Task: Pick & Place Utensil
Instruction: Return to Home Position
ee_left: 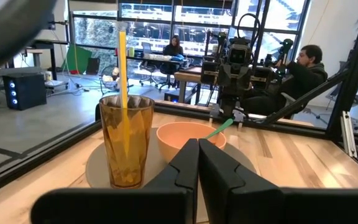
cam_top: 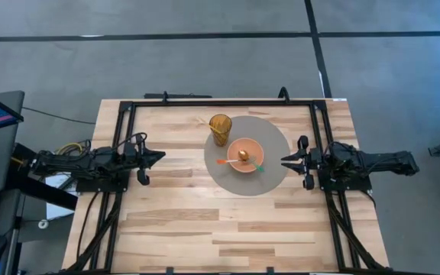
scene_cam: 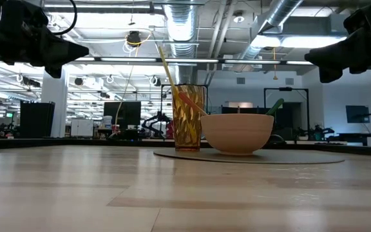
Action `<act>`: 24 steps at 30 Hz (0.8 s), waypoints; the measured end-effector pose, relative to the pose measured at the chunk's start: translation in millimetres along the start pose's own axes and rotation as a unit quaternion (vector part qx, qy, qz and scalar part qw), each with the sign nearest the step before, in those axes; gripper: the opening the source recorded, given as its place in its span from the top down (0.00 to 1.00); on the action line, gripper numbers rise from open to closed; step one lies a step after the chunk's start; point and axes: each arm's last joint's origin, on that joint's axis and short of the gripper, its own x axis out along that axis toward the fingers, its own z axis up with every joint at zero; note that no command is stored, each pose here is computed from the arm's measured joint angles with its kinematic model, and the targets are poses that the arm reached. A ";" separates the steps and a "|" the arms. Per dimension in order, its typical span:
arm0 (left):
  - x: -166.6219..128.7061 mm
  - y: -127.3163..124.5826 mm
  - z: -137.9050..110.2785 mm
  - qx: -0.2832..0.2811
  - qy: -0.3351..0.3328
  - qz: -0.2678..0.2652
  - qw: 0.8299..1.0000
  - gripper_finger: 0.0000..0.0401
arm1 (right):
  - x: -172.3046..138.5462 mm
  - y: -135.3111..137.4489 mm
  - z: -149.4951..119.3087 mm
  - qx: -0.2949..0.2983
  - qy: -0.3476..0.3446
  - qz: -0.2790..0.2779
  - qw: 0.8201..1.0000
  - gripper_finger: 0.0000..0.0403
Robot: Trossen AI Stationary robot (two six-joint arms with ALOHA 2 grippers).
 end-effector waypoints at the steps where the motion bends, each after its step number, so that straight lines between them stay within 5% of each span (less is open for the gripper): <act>1: 0.0 0.0 0.0 0.000 0.000 0.000 1.000 0.97 | 0.0 0.0 0.0 0.000 0.000 0.000 1.000 0.82; 24: 0.0 0.0 0.9 -0.001 -0.004 0.000 1.000 0.97 | 0.0 0.0 -0.1 0.000 0.000 0.000 1.000 0.82</act>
